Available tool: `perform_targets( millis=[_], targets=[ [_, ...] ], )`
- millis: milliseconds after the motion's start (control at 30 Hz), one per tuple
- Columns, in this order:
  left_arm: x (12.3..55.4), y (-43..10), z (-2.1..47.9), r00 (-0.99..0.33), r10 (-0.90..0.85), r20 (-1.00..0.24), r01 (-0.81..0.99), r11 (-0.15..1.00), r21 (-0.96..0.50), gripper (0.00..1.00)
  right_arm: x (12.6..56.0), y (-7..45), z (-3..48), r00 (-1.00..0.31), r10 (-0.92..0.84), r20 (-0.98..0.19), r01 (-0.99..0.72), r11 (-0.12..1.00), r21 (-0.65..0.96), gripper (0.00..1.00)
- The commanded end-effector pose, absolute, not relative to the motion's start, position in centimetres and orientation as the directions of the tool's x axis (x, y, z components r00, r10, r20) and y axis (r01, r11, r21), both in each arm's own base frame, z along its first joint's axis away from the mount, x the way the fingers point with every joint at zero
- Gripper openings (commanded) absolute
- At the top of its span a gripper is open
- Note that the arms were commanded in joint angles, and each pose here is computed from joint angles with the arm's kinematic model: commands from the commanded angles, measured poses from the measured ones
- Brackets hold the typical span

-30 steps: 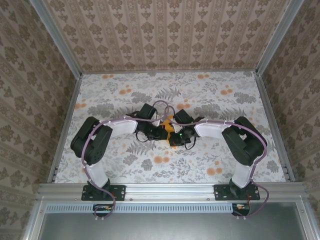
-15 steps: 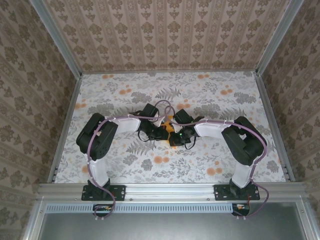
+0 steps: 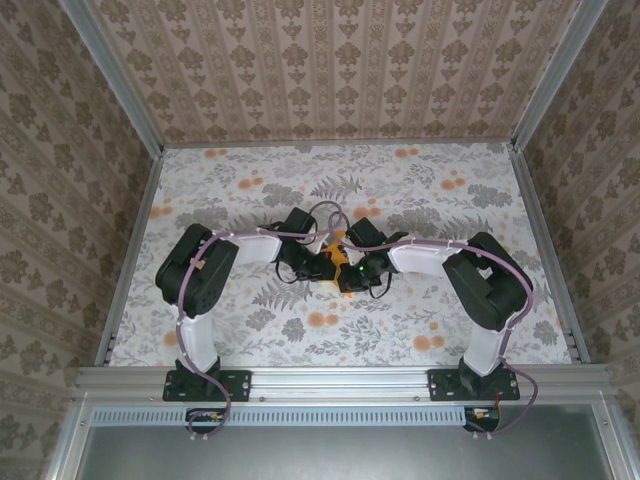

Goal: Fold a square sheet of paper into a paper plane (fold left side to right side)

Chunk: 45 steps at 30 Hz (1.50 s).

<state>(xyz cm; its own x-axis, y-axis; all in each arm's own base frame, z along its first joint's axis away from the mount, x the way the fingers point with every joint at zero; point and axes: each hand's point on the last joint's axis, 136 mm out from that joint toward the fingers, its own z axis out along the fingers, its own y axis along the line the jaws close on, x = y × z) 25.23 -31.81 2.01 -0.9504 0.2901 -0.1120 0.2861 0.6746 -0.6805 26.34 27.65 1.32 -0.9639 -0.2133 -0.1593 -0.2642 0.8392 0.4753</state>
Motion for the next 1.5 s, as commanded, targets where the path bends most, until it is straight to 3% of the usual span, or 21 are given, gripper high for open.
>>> perform_targets(
  millis=[0,600,800,1100,1467],
  targets=[
    [26.3,-29.6,-0.4,-0.958,0.263,-0.114,0.276,0.741,-0.612,0.0,23.0,24.5,-2.2,-0.973,-0.23,0.011,-0.211,0.907,0.365,0.0],
    [31.6,-24.1,0.4,-0.965,0.163,-0.206,0.256,0.762,-0.594,0.0,22.9,24.4,-2.0,-0.972,-0.235,0.011,-0.215,0.906,0.365,0.0],
    [32.9,-23.8,3.4,-0.951,0.151,-0.269,0.287,0.751,-0.594,0.0,22.9,24.6,-1.9,-0.972,-0.234,0.01,-0.214,0.904,0.37,0.0],
    [30.2,-26.2,7.9,-0.934,0.159,-0.32,0.337,0.691,-0.639,0.02,23.1,24.6,-2.0,-0.973,-0.229,0.01,-0.21,0.905,0.37,0.0],
    [27.3,-31.4,4.5,-0.938,0.252,-0.239,0.347,0.653,-0.673,0.01,23.2,24.8,-2.0,-0.974,-0.228,0.013,-0.207,0.905,0.371,0.0]
  ],
)
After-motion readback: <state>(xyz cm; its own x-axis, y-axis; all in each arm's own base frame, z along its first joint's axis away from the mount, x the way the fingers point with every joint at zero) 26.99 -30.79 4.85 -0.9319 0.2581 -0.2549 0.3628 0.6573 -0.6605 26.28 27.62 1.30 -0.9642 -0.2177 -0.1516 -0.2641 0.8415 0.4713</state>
